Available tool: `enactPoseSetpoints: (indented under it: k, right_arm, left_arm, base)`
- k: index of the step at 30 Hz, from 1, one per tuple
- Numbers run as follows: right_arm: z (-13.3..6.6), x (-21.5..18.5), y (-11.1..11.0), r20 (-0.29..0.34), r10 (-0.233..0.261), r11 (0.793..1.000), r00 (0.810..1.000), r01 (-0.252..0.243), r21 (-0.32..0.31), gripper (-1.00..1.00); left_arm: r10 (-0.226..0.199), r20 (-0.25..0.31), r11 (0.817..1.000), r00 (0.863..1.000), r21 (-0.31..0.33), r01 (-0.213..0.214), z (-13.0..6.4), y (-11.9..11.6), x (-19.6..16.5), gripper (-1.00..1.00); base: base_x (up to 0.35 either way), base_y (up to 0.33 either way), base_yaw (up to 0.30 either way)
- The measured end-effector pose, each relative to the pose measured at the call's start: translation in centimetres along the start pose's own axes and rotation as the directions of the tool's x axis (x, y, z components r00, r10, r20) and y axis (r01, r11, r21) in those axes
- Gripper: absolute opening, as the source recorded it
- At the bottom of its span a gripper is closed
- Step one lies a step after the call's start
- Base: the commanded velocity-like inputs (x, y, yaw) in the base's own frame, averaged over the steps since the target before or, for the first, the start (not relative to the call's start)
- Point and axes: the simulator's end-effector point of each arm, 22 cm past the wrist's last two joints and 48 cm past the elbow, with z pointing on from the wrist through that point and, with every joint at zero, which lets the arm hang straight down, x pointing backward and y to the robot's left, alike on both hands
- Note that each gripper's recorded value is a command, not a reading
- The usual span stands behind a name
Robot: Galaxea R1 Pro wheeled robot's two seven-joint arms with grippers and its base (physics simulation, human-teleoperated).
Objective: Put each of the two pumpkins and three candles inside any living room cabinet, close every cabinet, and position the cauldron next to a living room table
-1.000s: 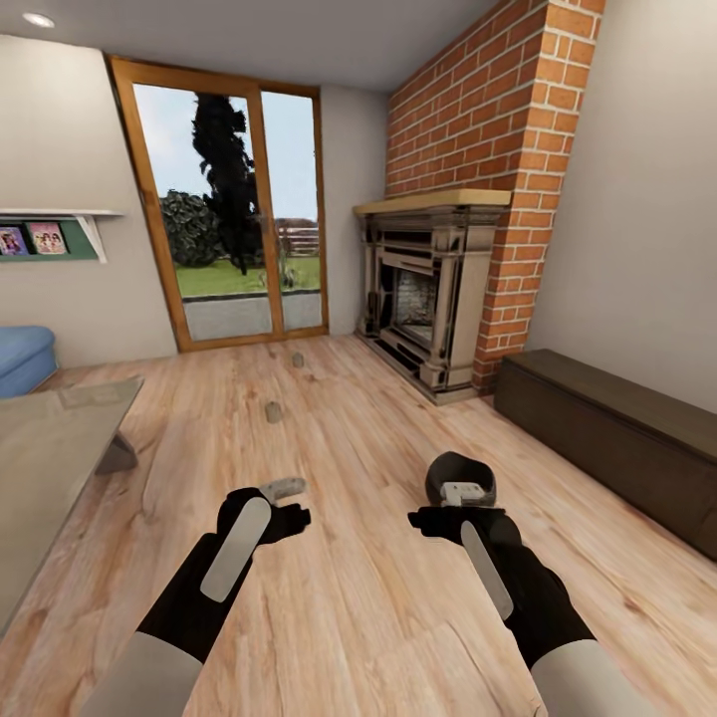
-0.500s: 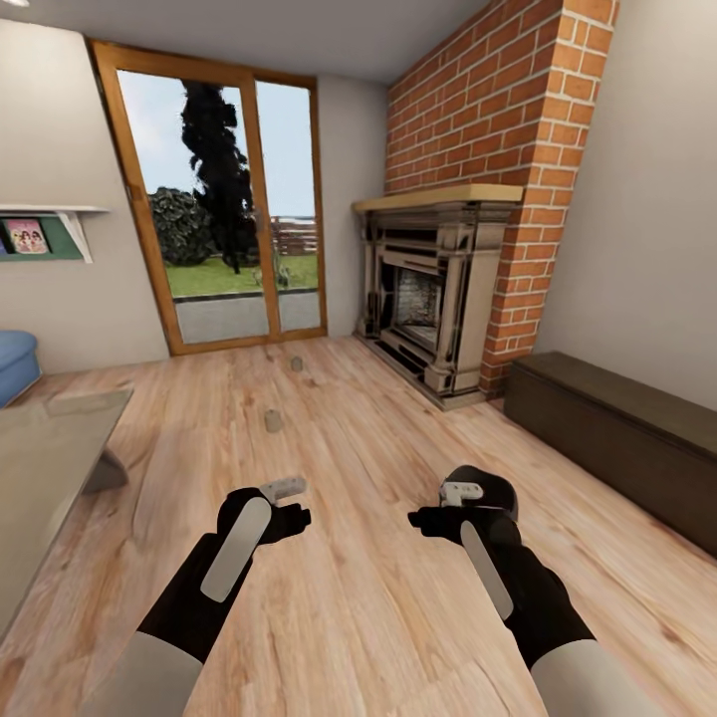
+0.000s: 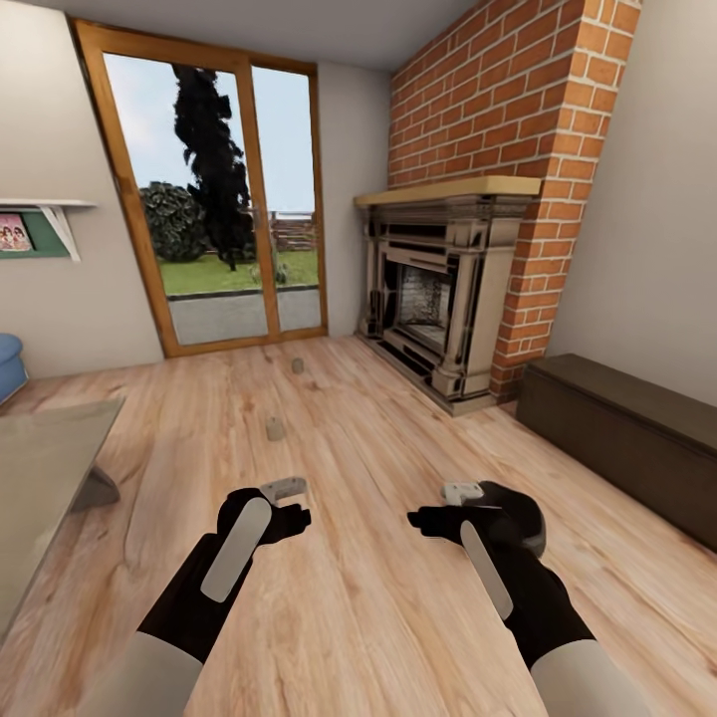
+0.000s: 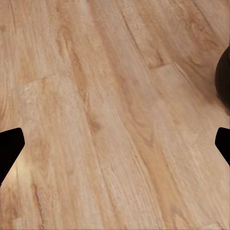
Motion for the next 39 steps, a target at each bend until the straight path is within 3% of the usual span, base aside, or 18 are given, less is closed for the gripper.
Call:
enactPoseSetpoints:
  k: [18, 39]
  right_arm:
    - [0.01, 0.0, -0.04, 0.001, 0.001, 1.0, 1.0, -0.001, -0.001, 1.0]
    - [0.13, 0.21, -0.1, -0.004, 0.003, 1.0, 1.0, -0.003, -0.001, 1.0]
  left_arm:
    - [0.0, 0.0, 1.0, 1.0, 0.0, 0.0, 0.01, -0.02, 0.0, 1.0]
    - [-0.003, 0.0, 1.0, 1.0, 0.0, 0.003, 0.01, 0.09, -0.07, 1.0]
  base:
    - [0.34, 0.007, -0.243]
    - [0.274, 0.147, -0.287]
